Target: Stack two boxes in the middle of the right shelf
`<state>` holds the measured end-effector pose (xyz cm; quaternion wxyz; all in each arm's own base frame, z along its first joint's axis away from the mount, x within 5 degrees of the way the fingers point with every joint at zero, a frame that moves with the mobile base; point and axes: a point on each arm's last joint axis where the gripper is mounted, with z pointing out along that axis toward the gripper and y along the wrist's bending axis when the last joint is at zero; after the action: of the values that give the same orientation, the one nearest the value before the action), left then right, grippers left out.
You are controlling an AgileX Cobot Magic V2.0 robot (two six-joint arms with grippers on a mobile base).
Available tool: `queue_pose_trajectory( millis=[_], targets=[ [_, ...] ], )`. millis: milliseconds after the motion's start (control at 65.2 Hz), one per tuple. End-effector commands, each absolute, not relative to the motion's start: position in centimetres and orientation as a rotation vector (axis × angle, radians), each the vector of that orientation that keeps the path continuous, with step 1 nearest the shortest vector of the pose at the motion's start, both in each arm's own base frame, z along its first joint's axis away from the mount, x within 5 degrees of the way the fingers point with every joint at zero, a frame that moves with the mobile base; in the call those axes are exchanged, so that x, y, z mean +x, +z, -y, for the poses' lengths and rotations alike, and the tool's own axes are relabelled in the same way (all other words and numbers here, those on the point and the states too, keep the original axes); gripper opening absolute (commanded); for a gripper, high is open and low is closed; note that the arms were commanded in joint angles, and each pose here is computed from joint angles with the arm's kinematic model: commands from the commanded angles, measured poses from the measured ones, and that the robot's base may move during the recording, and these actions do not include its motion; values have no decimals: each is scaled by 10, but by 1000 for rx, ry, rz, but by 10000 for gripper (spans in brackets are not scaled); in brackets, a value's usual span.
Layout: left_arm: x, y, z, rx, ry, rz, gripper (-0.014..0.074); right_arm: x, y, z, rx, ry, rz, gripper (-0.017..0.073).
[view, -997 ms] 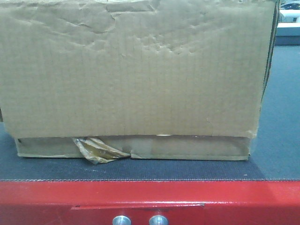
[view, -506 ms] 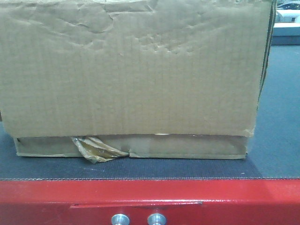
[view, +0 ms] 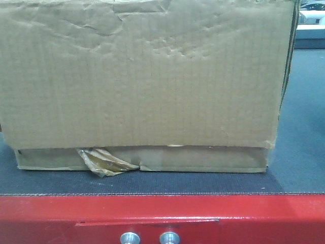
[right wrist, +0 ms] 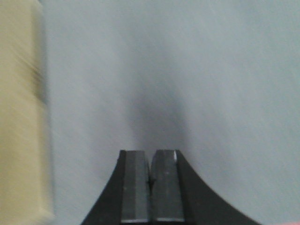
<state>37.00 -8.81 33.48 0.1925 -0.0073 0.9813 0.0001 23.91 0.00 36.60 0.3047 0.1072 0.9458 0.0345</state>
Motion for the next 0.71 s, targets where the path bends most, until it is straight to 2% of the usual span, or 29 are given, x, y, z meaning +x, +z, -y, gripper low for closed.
queue_pose_trajectory(
  millis=[0,245,338,430,491,552,690],
  targets=[
    [370,338,87,-22,2,-2744,339,257,387,-12,274,125,-2510,-140],
    [370,338,87,-22,2,-2744,339,305,412,-50,133,150,-2556,-137],
    [370,338,87,-22,2,-2744,339,321,417,-65,79,149,-2536,-24],
    [370,338,87,-22,2,-2744,339,331,417,-78,36,165,-2529,185],
    [370,338,87,-22,2,-2744,339,335,415,-86,14,172,-2534,285],
    [370,338,87,-22,2,-2744,339,338,409,-94,17,183,-2552,316],
    [370,338,87,-22,2,-2744,339,348,390,-110,-3,184,-2609,287]
  ],
)
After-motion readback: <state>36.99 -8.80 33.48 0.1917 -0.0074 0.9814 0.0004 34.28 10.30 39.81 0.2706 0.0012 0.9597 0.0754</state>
